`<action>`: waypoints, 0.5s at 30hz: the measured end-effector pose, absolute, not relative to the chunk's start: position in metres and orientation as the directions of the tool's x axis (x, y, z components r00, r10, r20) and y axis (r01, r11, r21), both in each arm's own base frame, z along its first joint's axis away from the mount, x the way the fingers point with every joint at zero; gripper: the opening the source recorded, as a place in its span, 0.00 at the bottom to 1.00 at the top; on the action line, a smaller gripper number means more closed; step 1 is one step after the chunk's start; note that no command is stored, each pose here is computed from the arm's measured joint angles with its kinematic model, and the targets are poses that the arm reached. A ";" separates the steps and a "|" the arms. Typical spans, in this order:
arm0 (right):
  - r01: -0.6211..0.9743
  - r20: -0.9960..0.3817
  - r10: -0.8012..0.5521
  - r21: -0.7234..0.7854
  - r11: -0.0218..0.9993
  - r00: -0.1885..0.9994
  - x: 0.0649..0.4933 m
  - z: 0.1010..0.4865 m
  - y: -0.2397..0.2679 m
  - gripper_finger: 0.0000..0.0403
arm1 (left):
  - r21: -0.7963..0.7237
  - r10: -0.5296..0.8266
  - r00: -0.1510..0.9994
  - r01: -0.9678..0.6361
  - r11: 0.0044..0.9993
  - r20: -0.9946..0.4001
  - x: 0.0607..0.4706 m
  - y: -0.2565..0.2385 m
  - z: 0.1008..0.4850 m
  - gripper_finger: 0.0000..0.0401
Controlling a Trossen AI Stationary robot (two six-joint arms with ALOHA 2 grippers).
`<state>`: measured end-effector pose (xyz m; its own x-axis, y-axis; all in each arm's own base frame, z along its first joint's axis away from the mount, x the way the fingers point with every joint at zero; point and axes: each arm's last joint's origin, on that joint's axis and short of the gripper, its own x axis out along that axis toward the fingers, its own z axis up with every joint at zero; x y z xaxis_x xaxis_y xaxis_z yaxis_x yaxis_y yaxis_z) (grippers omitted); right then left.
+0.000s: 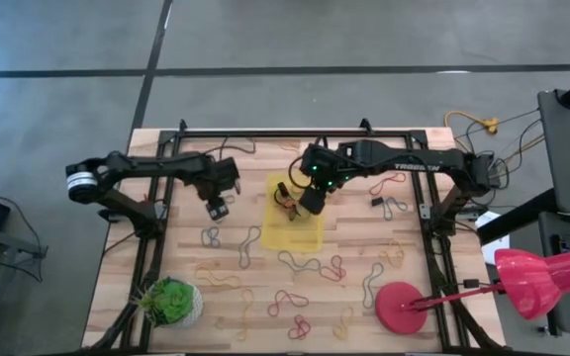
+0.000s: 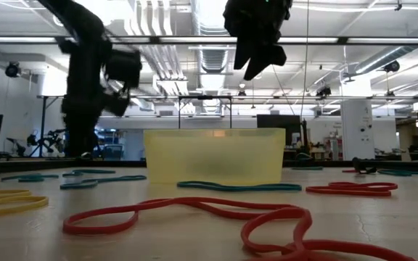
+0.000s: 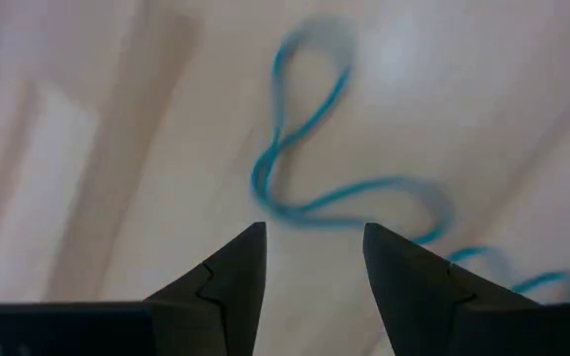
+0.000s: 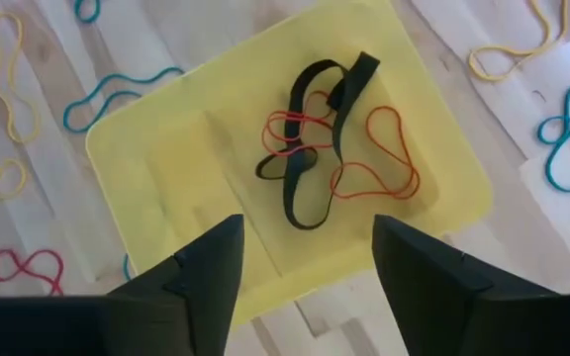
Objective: Pick and place rubber bands into bin
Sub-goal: Put the blue rubber band into the yellow bin
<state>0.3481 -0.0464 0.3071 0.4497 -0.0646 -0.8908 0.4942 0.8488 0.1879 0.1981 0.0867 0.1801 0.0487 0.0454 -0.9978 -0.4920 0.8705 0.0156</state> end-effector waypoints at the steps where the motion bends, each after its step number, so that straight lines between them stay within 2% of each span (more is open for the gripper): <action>1: 0.493 -0.890 -0.064 0.189 0.850 0.451 0.348 0.307 -0.046 0.53 | 0.028 0.043 0.020 -0.502 0.864 -0.999 0.194 0.087 0.173 0.39; 5: 0.491 -0.892 -0.062 0.187 0.851 0.448 0.349 0.306 -0.046 0.54 | 0.060 0.070 0.001 -0.514 0.856 -0.998 0.187 0.088 0.157 0.39; 15: 0.499 -0.904 -0.059 0.178 0.848 0.423 0.349 0.297 -0.046 0.54 | 0.043 0.129 0.121 -0.544 0.838 -0.984 0.201 0.097 0.165 0.39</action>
<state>0.3493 -0.0460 0.2971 0.4230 -0.0592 -0.9042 0.4988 0.8483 0.1778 0.2010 0.0965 0.1647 0.1215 0.1293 -0.9841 -0.5438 0.8381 0.0430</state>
